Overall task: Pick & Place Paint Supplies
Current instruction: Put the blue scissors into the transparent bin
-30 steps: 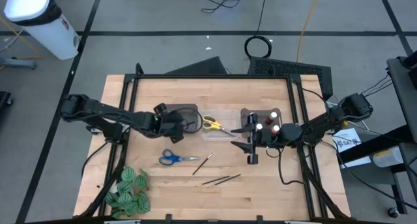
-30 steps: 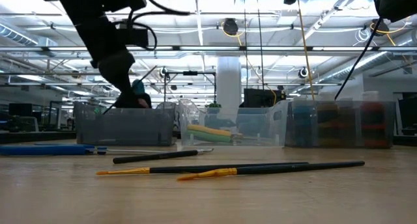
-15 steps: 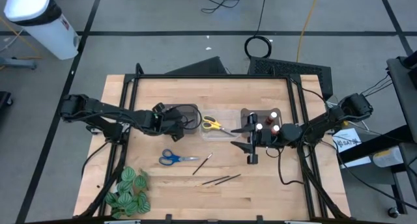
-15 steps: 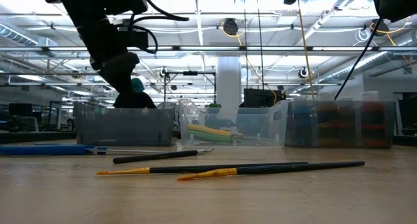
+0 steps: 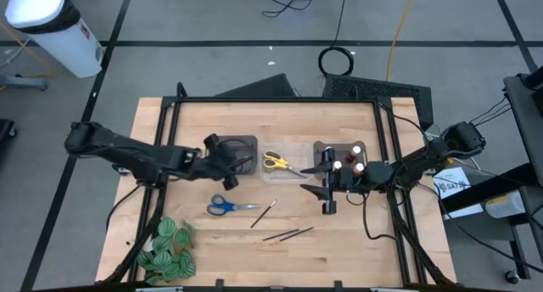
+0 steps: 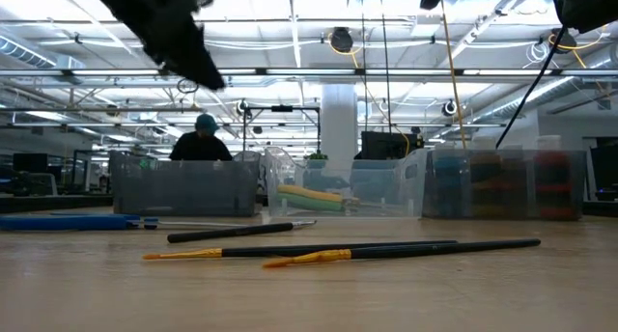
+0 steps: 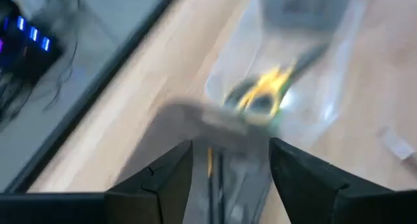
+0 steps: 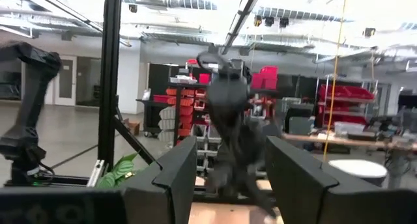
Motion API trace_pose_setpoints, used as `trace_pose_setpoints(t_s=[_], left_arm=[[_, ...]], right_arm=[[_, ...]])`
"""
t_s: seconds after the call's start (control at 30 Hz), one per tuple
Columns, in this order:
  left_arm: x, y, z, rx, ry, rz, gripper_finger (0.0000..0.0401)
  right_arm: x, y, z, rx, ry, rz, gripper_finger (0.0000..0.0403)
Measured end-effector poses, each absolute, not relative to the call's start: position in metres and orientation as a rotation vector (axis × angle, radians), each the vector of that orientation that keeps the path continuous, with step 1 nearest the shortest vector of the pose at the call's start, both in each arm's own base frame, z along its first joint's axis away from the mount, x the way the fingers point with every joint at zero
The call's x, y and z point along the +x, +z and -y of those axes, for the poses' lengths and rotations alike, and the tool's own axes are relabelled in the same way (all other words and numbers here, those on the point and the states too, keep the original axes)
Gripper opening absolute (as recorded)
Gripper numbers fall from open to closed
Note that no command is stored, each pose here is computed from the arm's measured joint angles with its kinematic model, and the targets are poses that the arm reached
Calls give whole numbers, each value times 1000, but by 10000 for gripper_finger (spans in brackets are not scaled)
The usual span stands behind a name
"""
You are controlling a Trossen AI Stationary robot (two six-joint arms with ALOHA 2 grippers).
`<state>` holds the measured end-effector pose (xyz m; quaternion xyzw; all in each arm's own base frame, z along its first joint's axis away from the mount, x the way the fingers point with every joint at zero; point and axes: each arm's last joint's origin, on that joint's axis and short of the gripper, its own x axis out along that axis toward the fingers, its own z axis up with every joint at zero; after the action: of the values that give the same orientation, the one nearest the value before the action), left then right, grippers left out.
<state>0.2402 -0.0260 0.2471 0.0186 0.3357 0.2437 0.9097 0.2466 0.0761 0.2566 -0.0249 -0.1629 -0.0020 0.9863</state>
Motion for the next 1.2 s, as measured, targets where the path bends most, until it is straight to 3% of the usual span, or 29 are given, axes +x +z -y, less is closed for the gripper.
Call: trace_pose_setpoints(t_s=[0.33,0.5,0.67,0.8,0.97,1.2], left_arm=[[193,268,45,2,307,-344,214],[186,258,47,-57,207,-366,214],[188,238,54,-147,27,-480,214],[185,212,62,-259,-61,-726,214],[177,185,73,-301,-9,-994,214],[181,153,86,-149,29,-1150,214]], right_arm=[[269,252,-83,-36,-18,276,156],[318,247,-95,-72,-23,42,149],[366,227,-97,-105,-51,-219,144],[385,213,-95,-130,-63,-305,145],[389,209,-93,-130,-71,-306,148],[387,220,-91,-120,-74,-269,149]])
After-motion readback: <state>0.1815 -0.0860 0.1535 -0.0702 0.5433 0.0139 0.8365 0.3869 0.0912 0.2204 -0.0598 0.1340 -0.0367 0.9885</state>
